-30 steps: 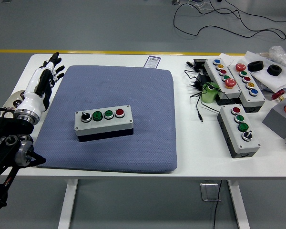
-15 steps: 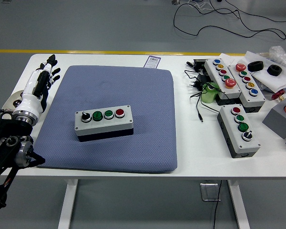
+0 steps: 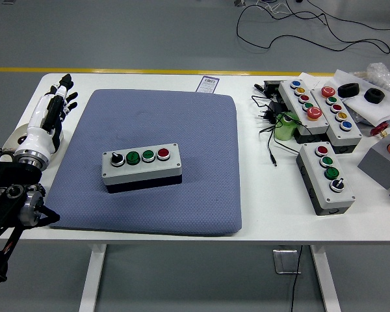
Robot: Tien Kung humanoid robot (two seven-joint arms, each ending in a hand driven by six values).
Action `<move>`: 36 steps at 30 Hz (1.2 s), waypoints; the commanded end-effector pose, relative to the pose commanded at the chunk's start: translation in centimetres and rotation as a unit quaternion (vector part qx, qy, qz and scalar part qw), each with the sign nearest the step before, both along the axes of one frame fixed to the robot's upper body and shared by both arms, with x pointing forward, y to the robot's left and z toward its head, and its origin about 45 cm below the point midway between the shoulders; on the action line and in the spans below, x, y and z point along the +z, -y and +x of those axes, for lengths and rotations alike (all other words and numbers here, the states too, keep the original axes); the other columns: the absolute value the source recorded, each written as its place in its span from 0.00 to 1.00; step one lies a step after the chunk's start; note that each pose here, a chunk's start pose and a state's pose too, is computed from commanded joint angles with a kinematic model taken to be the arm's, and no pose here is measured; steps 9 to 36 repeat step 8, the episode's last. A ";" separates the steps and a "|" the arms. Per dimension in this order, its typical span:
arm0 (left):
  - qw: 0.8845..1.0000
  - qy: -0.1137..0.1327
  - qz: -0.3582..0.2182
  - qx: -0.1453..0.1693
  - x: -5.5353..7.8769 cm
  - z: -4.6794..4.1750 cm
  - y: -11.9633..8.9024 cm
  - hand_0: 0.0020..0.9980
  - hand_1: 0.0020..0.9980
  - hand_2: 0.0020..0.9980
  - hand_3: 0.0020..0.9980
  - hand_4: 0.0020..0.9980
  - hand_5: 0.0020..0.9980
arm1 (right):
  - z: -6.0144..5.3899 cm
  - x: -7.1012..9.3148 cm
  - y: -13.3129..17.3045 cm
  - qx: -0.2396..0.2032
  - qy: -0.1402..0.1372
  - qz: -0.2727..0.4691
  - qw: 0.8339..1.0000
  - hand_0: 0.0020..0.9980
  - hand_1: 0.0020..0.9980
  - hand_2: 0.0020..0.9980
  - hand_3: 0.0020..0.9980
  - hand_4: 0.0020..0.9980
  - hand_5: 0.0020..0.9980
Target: Pick up the button,place it on the desk,press the button,press the button
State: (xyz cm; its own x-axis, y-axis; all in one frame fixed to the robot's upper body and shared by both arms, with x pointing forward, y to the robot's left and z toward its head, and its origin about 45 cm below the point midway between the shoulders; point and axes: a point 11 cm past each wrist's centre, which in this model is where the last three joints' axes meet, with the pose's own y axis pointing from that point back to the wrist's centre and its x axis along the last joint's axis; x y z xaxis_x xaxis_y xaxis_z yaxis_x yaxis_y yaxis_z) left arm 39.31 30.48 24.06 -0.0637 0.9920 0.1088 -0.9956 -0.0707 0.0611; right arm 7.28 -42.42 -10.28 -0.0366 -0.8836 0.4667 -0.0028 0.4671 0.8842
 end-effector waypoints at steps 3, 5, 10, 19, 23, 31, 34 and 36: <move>1.000 -0.001 0.000 0.000 0.0 0.02 0.0 0.92 0.95 1.00 1.00 0.62 1.00 | 0.0 0.0 0.0 0.001 0.001 0.000 1.000 0.65 0.65 0.68 0.60 0.44 0.32; 1.000 0.000 0.000 -0.001 0.0 0.02 0.0 0.92 0.95 1.00 1.00 0.62 1.00 | 0.1 0.0 0.0 0.001 0.001 -0.001 1.000 0.65 0.65 0.68 0.60 0.44 0.32; 1.000 0.000 -0.001 -0.002 0.0 0.02 0.0 0.92 0.95 1.00 1.00 0.62 1.00 | 0.1 0.0 0.0 0.001 0.002 0.000 1.000 0.65 0.65 0.68 0.60 0.44 0.32; 1.000 0.000 -0.001 -0.002 0.0 0.02 0.0 0.92 0.95 1.00 1.00 0.62 1.00 | 0.1 0.0 0.0 0.001 0.002 0.000 1.000 0.65 0.65 0.68 0.60 0.44 0.32; 1.000 0.000 -0.001 -0.002 0.0 0.02 0.0 0.92 0.95 1.00 1.00 0.62 1.00 | 0.1 0.0 0.0 0.001 0.002 0.000 1.000 0.65 0.65 0.68 0.60 0.44 0.32; 1.000 0.000 -0.001 -0.002 0.0 0.02 0.0 0.92 0.95 1.00 1.00 0.62 1.00 | 0.1 0.0 0.0 0.001 0.002 0.000 1.000 0.65 0.65 0.68 0.60 0.44 0.32; 1.000 0.000 -0.001 -0.002 0.0 0.02 0.0 0.92 0.95 1.00 1.00 0.62 1.00 | 0.1 0.0 0.0 0.001 0.002 0.000 1.000 0.65 0.65 0.68 0.60 0.44 0.32; 1.000 0.000 -0.001 -0.002 0.0 0.02 0.0 0.92 0.95 1.00 1.00 0.62 1.00 | 0.1 0.0 0.0 0.001 0.002 0.000 1.000 0.65 0.65 0.68 0.60 0.44 0.32</move>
